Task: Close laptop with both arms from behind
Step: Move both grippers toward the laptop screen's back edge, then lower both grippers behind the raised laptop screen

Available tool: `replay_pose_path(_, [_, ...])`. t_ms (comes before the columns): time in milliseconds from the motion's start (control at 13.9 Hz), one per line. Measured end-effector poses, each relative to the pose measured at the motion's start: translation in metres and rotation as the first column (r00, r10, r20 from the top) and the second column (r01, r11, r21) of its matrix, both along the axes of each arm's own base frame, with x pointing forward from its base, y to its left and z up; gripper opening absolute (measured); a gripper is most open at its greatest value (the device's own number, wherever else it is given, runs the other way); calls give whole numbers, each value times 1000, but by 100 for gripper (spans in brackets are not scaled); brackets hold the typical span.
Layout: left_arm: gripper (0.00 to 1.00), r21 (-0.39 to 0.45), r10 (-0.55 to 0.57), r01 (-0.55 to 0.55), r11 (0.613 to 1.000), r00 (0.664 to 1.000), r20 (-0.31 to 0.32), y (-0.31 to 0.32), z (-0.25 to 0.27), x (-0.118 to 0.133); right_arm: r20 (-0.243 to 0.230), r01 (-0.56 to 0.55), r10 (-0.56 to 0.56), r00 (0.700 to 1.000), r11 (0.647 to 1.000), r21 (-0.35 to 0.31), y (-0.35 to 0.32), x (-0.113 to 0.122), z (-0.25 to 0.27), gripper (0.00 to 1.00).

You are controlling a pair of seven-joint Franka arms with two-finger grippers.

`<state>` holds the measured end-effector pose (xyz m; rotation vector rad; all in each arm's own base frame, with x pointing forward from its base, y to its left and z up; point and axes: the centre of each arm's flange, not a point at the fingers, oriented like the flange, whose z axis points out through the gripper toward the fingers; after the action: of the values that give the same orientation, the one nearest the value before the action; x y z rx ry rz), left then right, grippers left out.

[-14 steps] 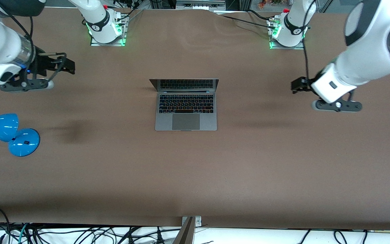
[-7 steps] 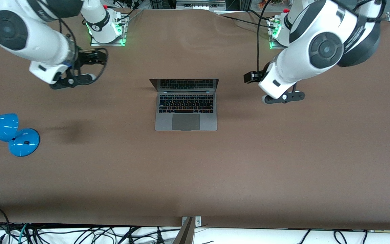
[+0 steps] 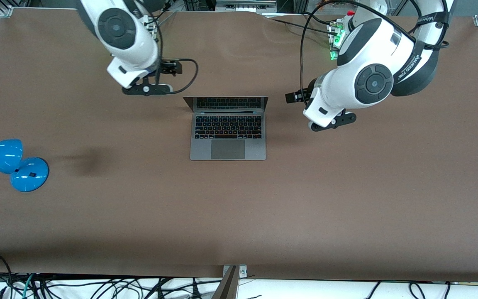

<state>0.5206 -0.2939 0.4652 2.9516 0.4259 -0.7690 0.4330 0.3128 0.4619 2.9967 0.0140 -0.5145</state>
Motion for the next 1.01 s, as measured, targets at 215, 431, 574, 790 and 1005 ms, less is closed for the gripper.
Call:
replay_pose_path(215, [97, 8, -39, 40, 999, 998, -54, -22, -9, -41, 33, 19, -19, 999, 1000, -12, 35, -30, -30, 86])
replay_pose_path(431, [78, 12, -48, 50, 999, 992, -114, -49, -20, -74, 16, 63, -64, 998, 998, 20, 53, -43, -42, 51])
replay_pose_path(574, [56, 0, -16, 16, 1000, 987, -162, -56, -29, -79, 7, 73, -73, 997, 997, 36, 55, -42, -45, 28])
replay_pose_path(790, [23, -15, -18, 15, 1000, 979, -203, -72, -51, -83, -1, 64, -64, 998, 997, 39, 61, -42, -56, 1])
replay_pose_path(1005, [1, -12, 11, -13, 1000, 980, -201, -102, -75, -90, -9, 40, -40, 999, 999, 35, 69, -44, -71, 1])
